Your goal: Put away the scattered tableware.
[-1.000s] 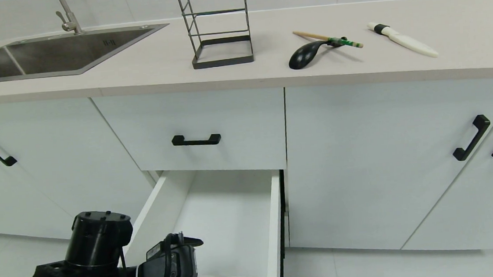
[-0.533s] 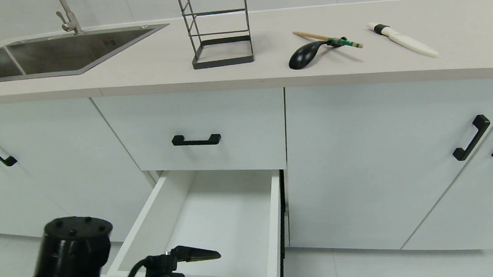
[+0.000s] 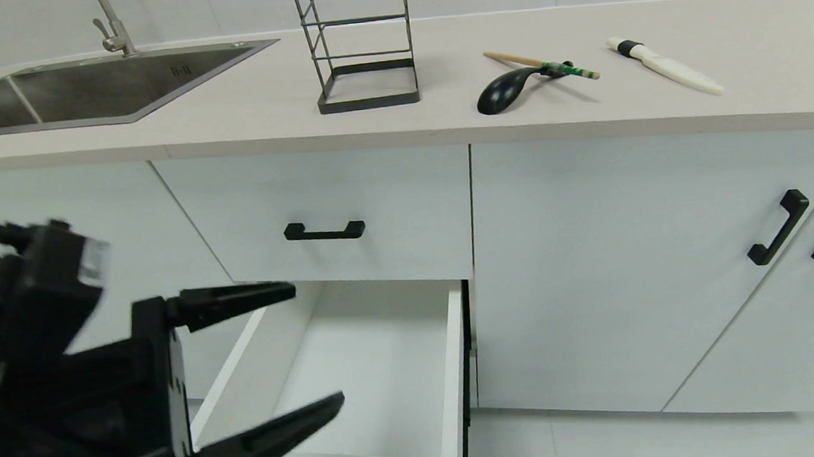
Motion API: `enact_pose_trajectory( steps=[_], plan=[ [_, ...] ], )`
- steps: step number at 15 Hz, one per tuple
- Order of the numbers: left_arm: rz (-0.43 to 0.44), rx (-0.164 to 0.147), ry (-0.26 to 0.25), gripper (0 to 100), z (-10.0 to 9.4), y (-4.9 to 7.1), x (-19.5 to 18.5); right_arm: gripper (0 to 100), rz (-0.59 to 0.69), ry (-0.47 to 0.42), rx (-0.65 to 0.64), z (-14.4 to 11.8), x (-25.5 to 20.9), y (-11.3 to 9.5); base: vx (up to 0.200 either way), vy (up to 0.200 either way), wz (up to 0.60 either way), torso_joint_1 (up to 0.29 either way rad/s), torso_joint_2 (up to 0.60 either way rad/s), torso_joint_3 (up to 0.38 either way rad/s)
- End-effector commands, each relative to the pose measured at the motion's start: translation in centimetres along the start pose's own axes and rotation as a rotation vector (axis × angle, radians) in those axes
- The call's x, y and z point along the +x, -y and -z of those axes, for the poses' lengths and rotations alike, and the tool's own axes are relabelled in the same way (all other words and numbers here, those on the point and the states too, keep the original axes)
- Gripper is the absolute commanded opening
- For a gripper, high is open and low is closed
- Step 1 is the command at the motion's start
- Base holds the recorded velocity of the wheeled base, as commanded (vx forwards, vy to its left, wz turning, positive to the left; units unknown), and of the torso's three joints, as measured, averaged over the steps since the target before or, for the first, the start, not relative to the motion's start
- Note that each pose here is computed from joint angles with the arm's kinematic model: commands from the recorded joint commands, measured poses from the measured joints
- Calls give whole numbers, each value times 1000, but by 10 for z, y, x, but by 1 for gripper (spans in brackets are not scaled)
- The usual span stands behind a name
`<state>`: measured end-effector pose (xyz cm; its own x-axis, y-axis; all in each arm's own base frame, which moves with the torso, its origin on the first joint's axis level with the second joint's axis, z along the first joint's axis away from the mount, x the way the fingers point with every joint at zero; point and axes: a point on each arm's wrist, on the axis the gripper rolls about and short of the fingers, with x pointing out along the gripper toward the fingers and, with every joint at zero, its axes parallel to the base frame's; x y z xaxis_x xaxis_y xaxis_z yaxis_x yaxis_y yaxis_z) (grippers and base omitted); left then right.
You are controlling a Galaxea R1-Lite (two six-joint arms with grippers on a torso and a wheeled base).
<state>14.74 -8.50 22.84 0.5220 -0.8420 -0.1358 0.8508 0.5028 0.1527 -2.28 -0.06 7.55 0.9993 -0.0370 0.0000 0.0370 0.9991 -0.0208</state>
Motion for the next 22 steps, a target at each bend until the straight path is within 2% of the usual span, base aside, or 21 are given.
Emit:
enact_pose_trajectory(
  steps=[1, 2, 3, 4, 5, 7, 8, 9, 11, 12, 13, 14, 15, 17, 18, 19, 20, 22],
  plan=[
    [-32, 0, 199, 100, -51, 6, -31, 0, 0, -2, -1, 0, 0, 0, 0, 0, 0, 0, 0, 0],
    [-28, -10, 217, 100, -53, 8, -36, 0, 0, 0, -1, 0, 0, 0, 0, 0, 0, 0, 0, 0],
    [-25, -35, 243, 100, -55, 16, -47, 0, 0, 0, -1, 0, 0, 0, 0, 0, 0, 0, 0, 0],
    [-30, -75, 261, 100, -51, 25, -61, 0, 0, 0, -1, 0, 0, 0, 0, 0, 0, 0, 0, 0],
    [-45, -95, 261, 100, -43, 30, -68, 0, 0, 0, -1, 0, 0, 0, 0, 0, 0, 0, 0, 0],
    [-101, -122, 222, 100, -22, 34, -73, 0, 0, 0, -1, 0, 0, 0, 0, 0, 0, 0, 0, 0],
    [-101, -128, 201, 100, -1, 44, -80, 0, 0, 0, -1, 0, 0, 0, 0, 0, 0, 0, 0, 0],
    [-96, -123, 196, 100, 15, 54, -87, 0, 0, 0, -1, 0, 0, 0, 0, 0, 0, 0, 0, 0],
    [-97, -79, 186, 100, 44, 72, -101, 0, 0, 0, -1, 0, 0, 0, 0, 0, 0, 0, 0, 0],
    [-140, -85, 188, 100, 57, 79, -108, 0, 0, 0, -1, 0, 0, 0, 0, 0, 0, 0, 0, 0],
    [-215, -99, 180, 100, 66, 82, -111, 0, -6, -1, -8, 0, 0, 0, 0, 0, 0, 0, 0, 0],
    [-330, -111, 166, 100, 77, 84, -115, 0, -22, -1, -8, 0, 0, 0, 0, 0, 0, 0, 0, 0],
    [-377, -114, 165, 100, 88, 90, -119, 0, -20, -1, -1, 0, 0, 0, 0, 0, 0, 0, 0, 0],
    [-388, -118, 154, 100, 104, 100, -126, 0, -20, -1, -1, 0, 0, 0, 0, 0, 0, 0, 0, 0],
    [-387, -117, 139, 100, 122, 109, -132, 0, -20, -1, -2, 0, 0, 0, 0, 0, 0, 0, 0, 0],
    [-386, -98, 114, 100, 135, 116, -136, 0, -22, 1, -5, 0, 0, 0, 0, 0, 0, 0, 0, 0],
    [-386, -96, 103, 100, 145, 122, -141, 0, -23, -1, -7, 0, 0, -1, 0, 0, 0, 0, 0, 0],
    [-427, -107, 100, 100, 151, 127, -143, 0, -23, -1, -7, 0, 0, -1, 0, 0, 0, 0, 0, 0]
  ],
)
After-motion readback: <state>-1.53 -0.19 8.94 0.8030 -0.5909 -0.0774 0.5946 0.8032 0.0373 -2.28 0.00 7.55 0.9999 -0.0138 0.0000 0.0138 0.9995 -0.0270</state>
